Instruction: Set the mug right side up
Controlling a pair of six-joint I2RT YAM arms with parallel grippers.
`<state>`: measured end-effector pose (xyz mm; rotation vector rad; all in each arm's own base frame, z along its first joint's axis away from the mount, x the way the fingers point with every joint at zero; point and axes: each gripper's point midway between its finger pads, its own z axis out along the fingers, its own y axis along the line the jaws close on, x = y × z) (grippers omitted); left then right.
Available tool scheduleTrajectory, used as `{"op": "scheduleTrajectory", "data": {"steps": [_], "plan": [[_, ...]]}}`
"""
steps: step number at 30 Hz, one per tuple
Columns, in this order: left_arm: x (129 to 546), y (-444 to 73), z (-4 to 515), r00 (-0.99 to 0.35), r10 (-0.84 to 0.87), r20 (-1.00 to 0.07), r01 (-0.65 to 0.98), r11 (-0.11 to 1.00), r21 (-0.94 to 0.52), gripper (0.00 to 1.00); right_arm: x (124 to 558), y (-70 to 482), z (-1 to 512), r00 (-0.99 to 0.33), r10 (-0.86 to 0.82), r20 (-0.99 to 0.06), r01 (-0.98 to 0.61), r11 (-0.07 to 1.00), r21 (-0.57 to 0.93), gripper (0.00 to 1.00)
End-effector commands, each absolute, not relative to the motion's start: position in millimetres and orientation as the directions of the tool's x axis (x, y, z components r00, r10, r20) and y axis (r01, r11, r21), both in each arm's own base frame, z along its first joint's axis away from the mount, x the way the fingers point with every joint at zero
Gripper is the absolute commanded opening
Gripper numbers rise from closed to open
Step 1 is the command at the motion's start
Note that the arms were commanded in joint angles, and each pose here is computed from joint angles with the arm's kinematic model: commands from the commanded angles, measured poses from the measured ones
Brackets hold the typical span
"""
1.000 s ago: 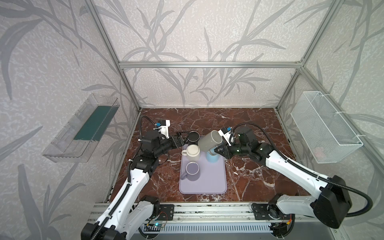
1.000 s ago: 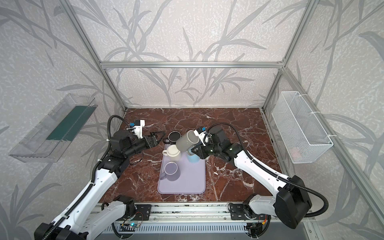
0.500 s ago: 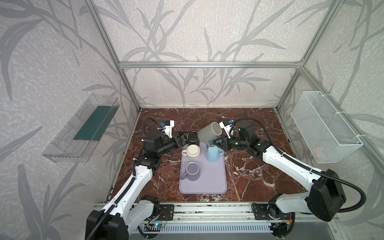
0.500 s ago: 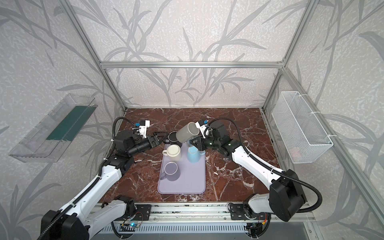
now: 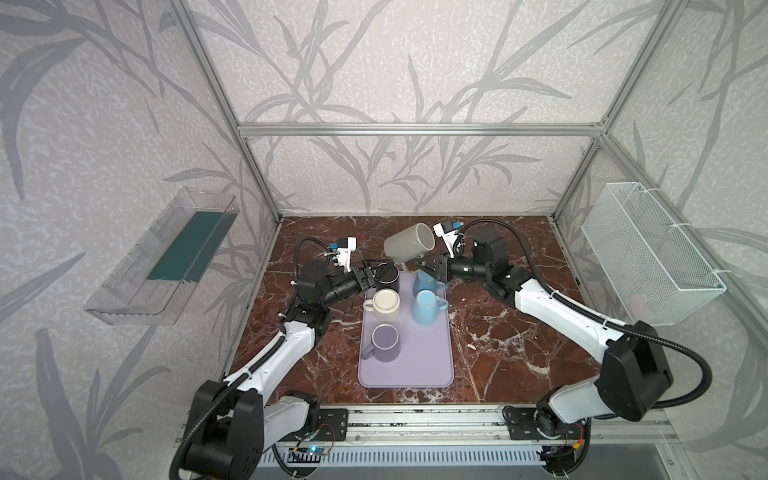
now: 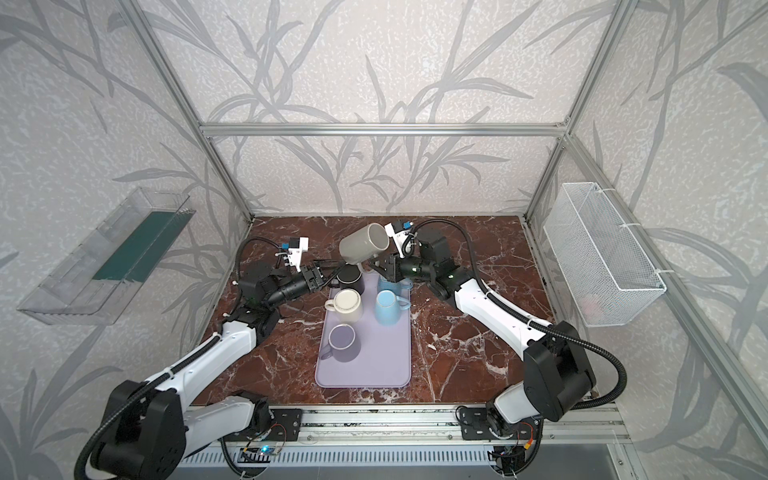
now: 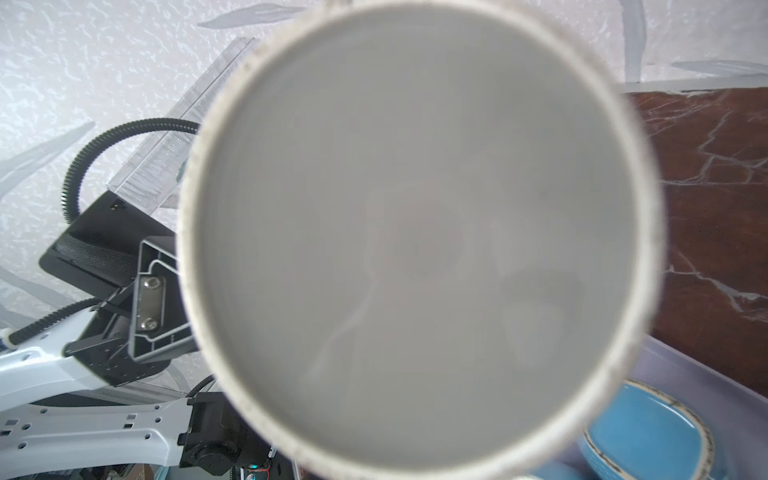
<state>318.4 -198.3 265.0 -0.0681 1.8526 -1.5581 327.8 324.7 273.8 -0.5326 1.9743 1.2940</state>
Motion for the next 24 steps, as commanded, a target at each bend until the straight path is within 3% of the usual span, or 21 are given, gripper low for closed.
{"op": "scheduleTrajectory", "data": {"steps": [1, 14, 24], "plan": [[318.5, -206.3, 291.4, -0.741, -0.468, -0.481, 0.464, 0.160, -0.871, 0.82, 329.3, 332.1, 351.9, -0.520, 0.147, -0.842, -0.795, 0.276, 0.539, 0.00], [329.7, -214.1, 308.1, -0.731, -0.476, -0.489, 0.527, 0.062, -0.848, 0.78, 332.9, 339.6, 372.7, -0.535, 0.204, -0.820, -0.799, 0.195, 0.570, 0.00], [330.4, -217.8, 327.6, -0.724, -0.474, -0.500, 0.583, -0.035, -0.811, 0.68, 328.8, 344.2, 381.6, -0.554, 0.226, -0.801, -0.803, 0.110, 0.586, 0.00]]}}
